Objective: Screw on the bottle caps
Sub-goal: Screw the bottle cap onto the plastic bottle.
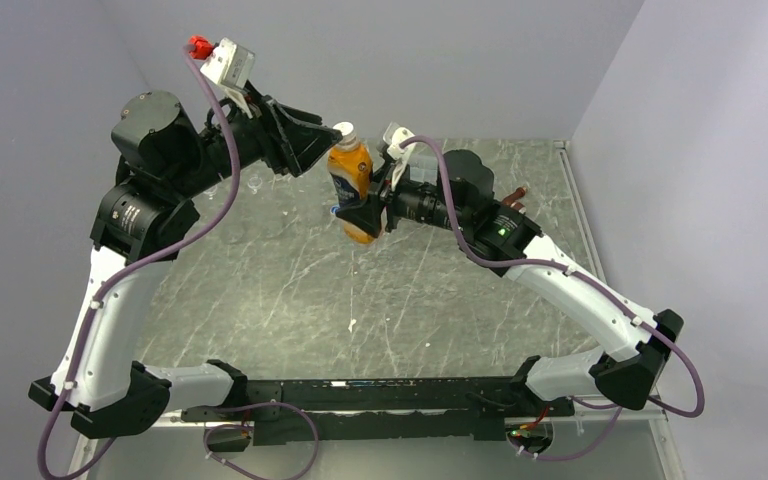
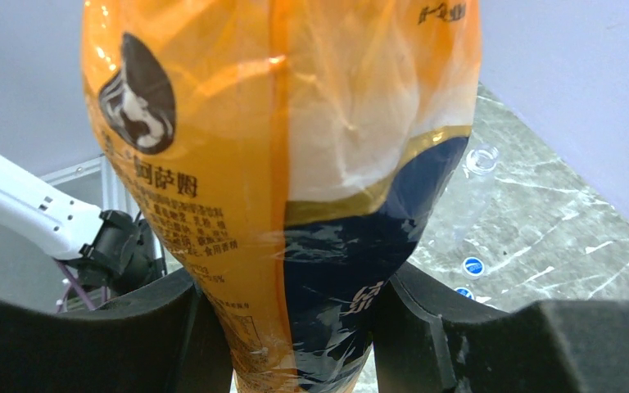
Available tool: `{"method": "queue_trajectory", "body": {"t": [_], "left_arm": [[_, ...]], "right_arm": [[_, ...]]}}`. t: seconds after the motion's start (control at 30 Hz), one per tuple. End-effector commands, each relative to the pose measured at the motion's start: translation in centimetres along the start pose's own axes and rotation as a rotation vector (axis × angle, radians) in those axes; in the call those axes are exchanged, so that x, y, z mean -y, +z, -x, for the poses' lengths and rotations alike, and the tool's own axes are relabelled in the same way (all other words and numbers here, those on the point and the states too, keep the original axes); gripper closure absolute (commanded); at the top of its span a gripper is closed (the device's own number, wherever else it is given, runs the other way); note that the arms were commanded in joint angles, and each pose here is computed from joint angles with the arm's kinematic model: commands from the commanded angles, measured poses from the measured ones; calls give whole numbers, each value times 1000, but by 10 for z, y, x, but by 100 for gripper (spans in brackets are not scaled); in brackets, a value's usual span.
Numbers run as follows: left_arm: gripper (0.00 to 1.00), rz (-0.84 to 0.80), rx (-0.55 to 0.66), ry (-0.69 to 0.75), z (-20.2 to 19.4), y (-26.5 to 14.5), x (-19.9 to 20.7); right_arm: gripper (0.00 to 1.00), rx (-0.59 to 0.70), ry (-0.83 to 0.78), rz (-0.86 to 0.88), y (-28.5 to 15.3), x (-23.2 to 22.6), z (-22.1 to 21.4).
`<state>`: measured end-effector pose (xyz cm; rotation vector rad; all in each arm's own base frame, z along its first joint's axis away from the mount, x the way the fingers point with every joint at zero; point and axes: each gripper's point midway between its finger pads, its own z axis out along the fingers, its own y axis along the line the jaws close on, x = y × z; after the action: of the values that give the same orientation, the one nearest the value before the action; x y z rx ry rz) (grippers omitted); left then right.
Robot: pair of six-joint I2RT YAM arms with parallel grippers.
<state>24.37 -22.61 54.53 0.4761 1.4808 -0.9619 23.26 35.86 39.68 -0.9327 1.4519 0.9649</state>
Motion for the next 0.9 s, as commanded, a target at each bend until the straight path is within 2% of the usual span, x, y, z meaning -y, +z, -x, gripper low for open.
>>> {"method": "queue_trajectory", "body": {"t": [0.0,0.33,0.87], "left_arm": [[40,-22,56,5,16,-2,8],[44,-38,41,1,12,3,8],[45,-20,21,5,8,9,2]], "right_arm": [[100,79,-40,-65,-1,9,26],[100,68,-38,-84,6,10,23],[100,53,-44,-94,11,10,21]]}}
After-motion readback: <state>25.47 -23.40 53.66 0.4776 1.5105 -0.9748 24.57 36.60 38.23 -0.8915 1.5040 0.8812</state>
